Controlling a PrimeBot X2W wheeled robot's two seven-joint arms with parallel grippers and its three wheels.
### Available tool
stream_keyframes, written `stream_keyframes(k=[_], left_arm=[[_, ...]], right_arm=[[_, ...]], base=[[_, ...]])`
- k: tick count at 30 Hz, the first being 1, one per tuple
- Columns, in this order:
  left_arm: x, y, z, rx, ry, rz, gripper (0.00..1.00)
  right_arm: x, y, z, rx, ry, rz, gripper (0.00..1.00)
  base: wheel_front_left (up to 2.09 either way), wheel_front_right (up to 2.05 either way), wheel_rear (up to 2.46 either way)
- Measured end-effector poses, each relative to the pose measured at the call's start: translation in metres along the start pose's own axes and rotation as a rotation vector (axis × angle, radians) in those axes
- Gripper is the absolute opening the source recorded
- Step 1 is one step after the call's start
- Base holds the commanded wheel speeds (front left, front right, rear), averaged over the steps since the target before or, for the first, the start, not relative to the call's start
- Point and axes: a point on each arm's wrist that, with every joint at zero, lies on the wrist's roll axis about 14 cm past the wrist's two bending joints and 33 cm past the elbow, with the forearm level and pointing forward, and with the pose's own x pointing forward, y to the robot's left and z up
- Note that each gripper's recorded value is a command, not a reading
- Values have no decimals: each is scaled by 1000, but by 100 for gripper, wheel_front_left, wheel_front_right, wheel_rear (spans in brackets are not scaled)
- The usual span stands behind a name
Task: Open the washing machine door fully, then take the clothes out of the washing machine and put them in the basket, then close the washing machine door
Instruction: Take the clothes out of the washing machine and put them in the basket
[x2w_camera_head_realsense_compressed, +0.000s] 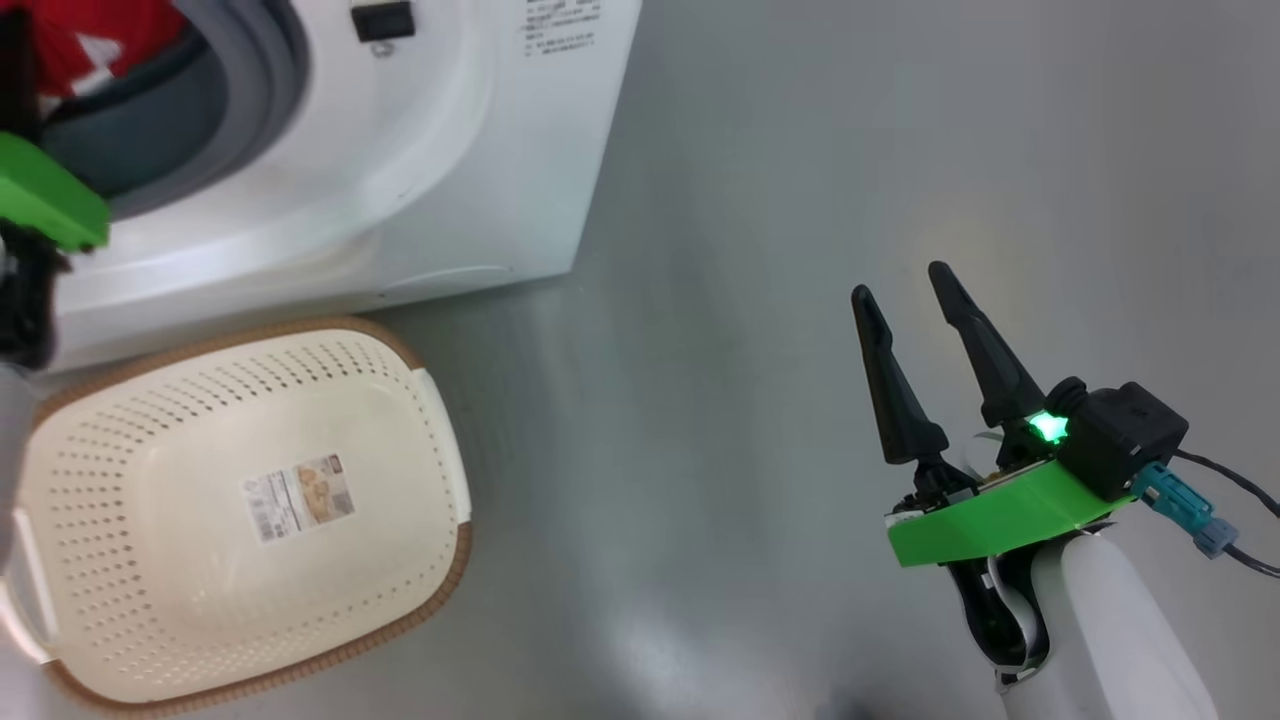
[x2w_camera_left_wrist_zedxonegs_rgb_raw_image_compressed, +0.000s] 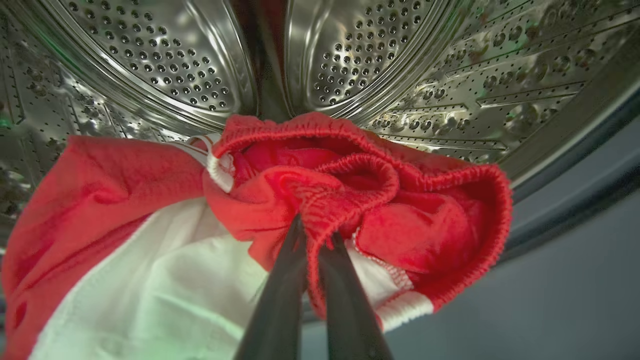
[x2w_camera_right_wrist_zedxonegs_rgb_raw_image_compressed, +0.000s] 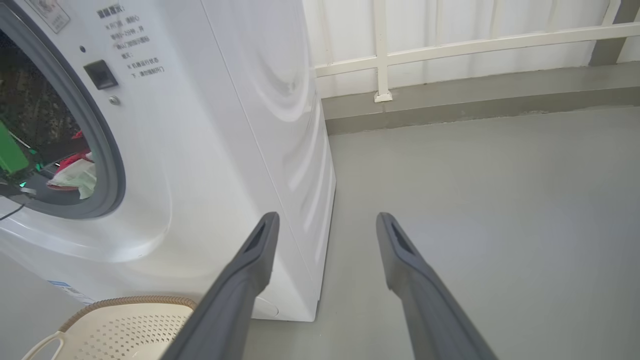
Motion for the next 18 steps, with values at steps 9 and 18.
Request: stream_keyframes(k=[9, 18], left_arm=[[-41, -6, 40, -58, -132, -6, 0], [-99, -1, 71, -67, -278, 35, 0]], right_arm=[[-9, 6, 17, -14, -36, 9, 100], [-27, 13, 28, -16, -53, 17, 100]], base=[[0, 0, 0], [0, 0, 0]])
